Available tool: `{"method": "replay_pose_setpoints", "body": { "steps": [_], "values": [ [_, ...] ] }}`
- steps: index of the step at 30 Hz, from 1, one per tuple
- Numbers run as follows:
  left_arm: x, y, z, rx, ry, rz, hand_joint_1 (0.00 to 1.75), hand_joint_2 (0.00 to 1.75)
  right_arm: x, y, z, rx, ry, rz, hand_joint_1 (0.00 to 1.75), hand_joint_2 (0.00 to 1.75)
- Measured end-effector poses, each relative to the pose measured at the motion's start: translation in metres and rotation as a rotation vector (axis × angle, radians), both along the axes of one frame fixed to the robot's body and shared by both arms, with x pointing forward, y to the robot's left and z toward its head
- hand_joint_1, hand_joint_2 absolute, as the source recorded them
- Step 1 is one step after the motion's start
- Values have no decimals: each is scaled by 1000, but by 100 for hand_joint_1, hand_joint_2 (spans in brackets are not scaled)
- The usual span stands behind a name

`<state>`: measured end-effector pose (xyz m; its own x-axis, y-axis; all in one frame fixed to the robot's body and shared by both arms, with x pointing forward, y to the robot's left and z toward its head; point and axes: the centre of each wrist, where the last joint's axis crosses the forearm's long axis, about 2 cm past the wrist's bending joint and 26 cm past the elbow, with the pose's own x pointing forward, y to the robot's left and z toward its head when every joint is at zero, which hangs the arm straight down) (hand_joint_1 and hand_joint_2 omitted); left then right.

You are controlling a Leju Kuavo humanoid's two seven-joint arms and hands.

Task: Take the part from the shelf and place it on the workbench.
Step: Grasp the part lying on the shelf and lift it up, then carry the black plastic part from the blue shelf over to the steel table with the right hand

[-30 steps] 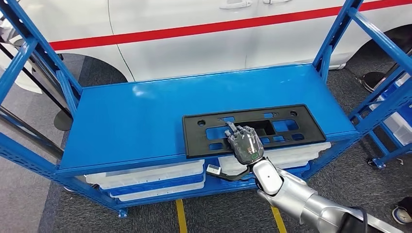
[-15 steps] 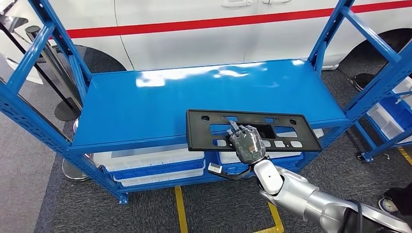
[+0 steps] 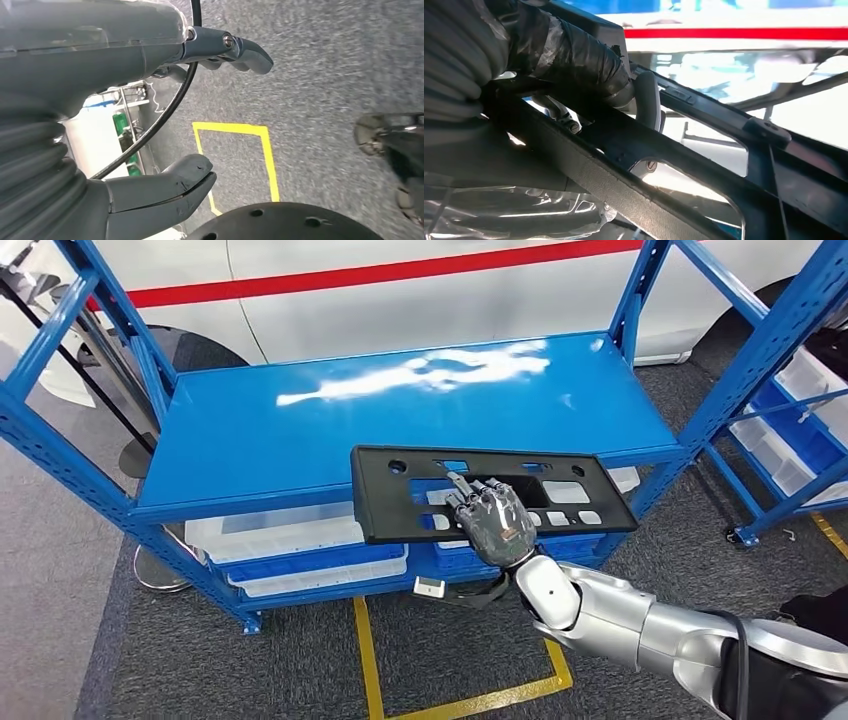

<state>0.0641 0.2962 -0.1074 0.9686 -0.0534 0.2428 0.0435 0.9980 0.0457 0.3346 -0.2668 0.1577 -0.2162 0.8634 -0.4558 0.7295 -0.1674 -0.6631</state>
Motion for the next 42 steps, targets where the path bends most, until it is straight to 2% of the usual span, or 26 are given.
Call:
{"method": "replay_pose_setpoints", "body": {
  "steps": [6, 21, 28, 34, 42],
  "values": [
    [5, 10, 1, 18, 7, 5, 0, 175, -4, 1, 1, -12, -2, 30, 175, 175],
    [11, 12, 2, 24, 28, 9, 0, 175, -14, 1, -12, -59, 47, 72, 175, 175],
    [11, 16, 2, 24, 36, 34, 0, 175, -20, 14, -19, -114, 123, 158, 175, 175],
    [14, 26, 3, 35, 32, 49, 0, 175, -19, 27, -8, -71, 154, 167, 175, 175],
    [15, 31, 3, 37, 41, 52, 0, 175, -16, 27, -1, -28, 162, 139, 175, 175]
  ]
}}
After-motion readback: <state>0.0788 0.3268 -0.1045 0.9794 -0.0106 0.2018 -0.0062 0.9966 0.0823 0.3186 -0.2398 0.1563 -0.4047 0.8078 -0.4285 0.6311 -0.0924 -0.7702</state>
